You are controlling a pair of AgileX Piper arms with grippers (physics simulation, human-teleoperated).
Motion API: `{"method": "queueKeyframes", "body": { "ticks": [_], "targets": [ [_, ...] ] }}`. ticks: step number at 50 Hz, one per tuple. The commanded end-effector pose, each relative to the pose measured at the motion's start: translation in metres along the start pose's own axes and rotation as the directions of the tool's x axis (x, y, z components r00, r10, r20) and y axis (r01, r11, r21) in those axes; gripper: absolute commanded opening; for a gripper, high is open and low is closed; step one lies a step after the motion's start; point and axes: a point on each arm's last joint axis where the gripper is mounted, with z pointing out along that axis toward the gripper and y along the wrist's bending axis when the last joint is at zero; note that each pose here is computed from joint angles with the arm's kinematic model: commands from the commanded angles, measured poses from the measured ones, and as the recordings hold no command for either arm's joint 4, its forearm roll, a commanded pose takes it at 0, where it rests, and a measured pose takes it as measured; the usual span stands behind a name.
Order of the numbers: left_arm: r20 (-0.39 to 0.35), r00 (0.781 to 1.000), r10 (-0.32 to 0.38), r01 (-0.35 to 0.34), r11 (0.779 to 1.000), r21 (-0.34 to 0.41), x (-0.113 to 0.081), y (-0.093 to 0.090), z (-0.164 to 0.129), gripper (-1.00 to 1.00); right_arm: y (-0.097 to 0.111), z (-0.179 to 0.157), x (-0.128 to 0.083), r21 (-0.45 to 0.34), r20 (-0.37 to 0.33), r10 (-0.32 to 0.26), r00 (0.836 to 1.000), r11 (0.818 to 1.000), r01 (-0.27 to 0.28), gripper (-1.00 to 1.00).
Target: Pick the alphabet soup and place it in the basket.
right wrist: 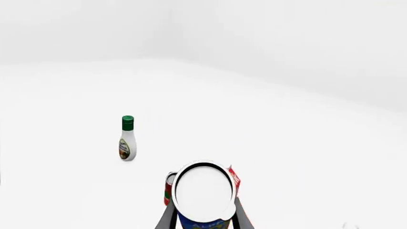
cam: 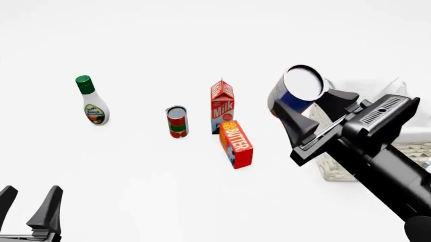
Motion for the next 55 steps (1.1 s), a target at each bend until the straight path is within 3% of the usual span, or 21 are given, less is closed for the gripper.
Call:
{"method": "queueKeyframes", "body": {
  "ticks": [1,20,38,55],
  "targets": [
    [0.0,1.0,0.0,0.0,1.0,0.0,0.0,0.0,0.0,1.0,-0.021,-0.018,-0.032,0.099,0.04,-0.026,0.999,0.995,0.022,-1.0],
    [0.0,1.0,0.0,0.0,1.0,0.0,0.0,0.0,0.0,1.0,-0.047,-0.04,-0.051,0.267,0.009,-0.078,0.997,0.961,0.073,-1.0],
    [0.0,1.0,0.0,0.0,1.0,0.0,0.0,0.0,0.0,1.0,-0.067,-0.07,-0.077,0.447,-0.029,-0.117,0.993,0.887,0.117,-1.0],
    [0.0,1.0,0.0,0.0,1.0,0.0,0.0,0.0,0.0,1.0,-0.084,-0.07,-0.074,0.537,-0.073,-0.113,0.991,0.832,0.135,-1.0]
  ]
}}
